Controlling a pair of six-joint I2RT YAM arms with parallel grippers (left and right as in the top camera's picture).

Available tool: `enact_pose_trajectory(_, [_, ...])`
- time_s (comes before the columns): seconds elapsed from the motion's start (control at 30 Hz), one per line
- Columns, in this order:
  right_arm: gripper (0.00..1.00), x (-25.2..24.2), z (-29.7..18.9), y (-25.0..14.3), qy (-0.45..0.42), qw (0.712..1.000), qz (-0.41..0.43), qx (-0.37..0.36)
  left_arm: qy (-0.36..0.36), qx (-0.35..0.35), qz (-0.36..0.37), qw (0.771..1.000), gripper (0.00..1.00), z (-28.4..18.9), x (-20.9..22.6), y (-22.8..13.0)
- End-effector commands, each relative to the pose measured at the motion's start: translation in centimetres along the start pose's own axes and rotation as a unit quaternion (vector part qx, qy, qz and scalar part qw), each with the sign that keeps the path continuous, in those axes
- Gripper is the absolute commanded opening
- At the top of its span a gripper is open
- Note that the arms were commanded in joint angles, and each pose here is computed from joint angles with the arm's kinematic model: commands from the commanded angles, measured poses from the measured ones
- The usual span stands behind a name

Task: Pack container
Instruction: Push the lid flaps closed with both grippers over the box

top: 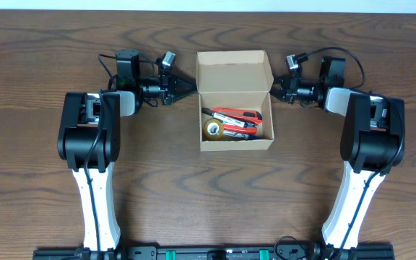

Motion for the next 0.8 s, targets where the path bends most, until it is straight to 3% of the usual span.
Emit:
enact_pose_trajectory(0.0, [0.01, 0.1, 0.5, -0.3, 0.030, 0.999, 0.009, 0.012, -0.008, 0.014, 0.004, 1.000, 0.06, 0.0, -0.5, 0.2])
enact_pose_trajectory(0.77, [0.02, 7.4, 0.6, 4.9, 0.080, 0.992, -0.101, 0.019, -0.028, 0.017, 0.087, 0.996, 0.06, -0.2, -5.9, 0.6])
Point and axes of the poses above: each gripper's point midway between its finger pads, its own z axis out along the fingers, its own x axis along the line the jaws close on, y = z × x, the point moved 8 cm from there along -z, back along the fingers, and after that the axes turned 12 degrees about -z, right-handed, at the moved point
